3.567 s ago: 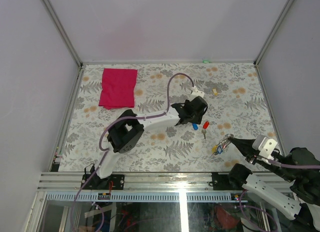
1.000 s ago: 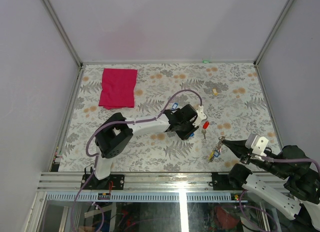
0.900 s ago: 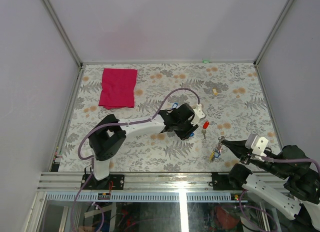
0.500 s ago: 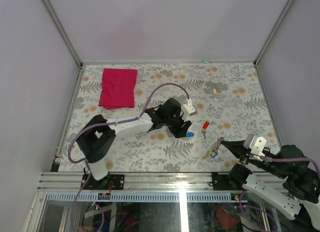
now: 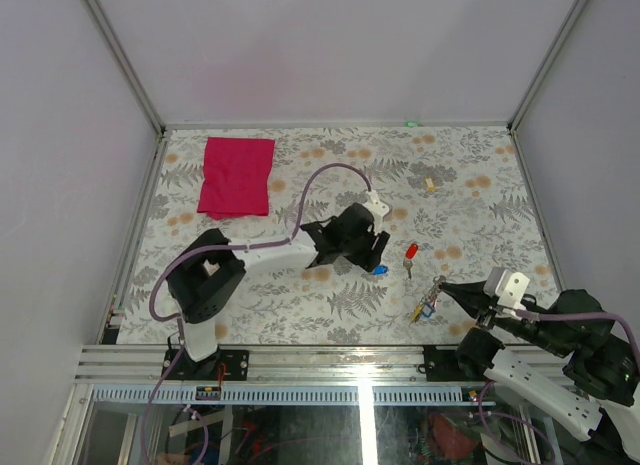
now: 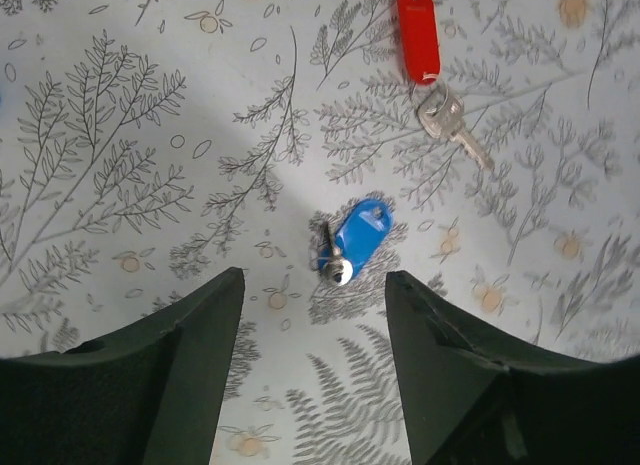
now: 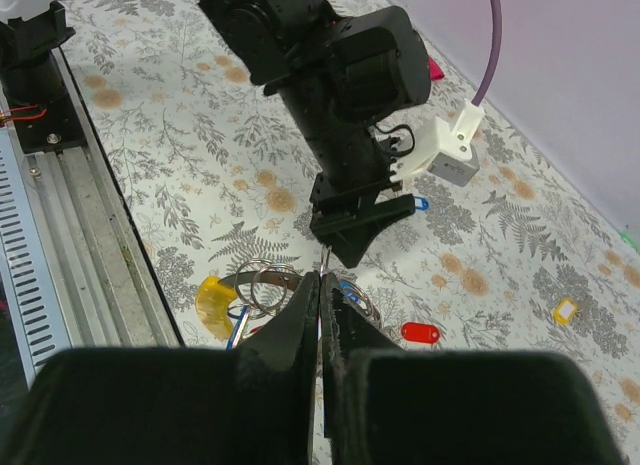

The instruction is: Put the keys on the keyring

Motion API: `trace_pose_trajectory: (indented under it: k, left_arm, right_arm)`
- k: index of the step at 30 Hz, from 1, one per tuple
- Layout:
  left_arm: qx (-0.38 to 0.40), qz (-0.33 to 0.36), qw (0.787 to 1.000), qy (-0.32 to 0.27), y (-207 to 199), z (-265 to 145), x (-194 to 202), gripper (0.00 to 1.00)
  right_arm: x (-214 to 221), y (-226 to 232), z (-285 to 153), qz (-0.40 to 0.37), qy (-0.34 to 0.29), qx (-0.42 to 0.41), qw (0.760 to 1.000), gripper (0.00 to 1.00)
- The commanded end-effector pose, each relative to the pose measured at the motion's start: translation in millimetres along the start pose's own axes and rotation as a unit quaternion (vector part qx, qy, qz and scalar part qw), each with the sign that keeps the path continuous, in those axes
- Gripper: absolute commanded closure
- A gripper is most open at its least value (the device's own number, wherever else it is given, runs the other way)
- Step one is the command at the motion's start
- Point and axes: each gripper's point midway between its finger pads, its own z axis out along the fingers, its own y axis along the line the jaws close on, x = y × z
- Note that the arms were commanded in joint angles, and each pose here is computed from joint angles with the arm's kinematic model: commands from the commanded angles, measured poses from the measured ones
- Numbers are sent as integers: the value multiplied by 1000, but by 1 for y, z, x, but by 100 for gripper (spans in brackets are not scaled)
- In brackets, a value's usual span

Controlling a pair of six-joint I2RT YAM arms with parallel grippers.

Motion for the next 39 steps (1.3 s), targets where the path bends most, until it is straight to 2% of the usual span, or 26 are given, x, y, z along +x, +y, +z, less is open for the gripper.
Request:
trace_pose_trajectory:
  k: [1,6,13,26,39]
  left_arm:
    - [-156,-97,978,-97,-5,-5,-37,40]
    - [-278,-144,946,-79,-1,8,-18,41]
    - [-335,-158,924,-90,10,7,-8,50]
    - [-325,-151,931,-64,6,28,5,64]
    - [-324,-137,935,-53,-5,31,18,66]
  right_arm:
    - [-23,-5,0,4,-52,13,999,99]
    - [-25,-5,-1,6,-55,11,998,99]
    - [-23,-3,-1,5,-55,8,998,99]
    - [-22,-2,1,6,-55,6,998,99]
    - [-23,-1,3,10,-56,2,998,99]
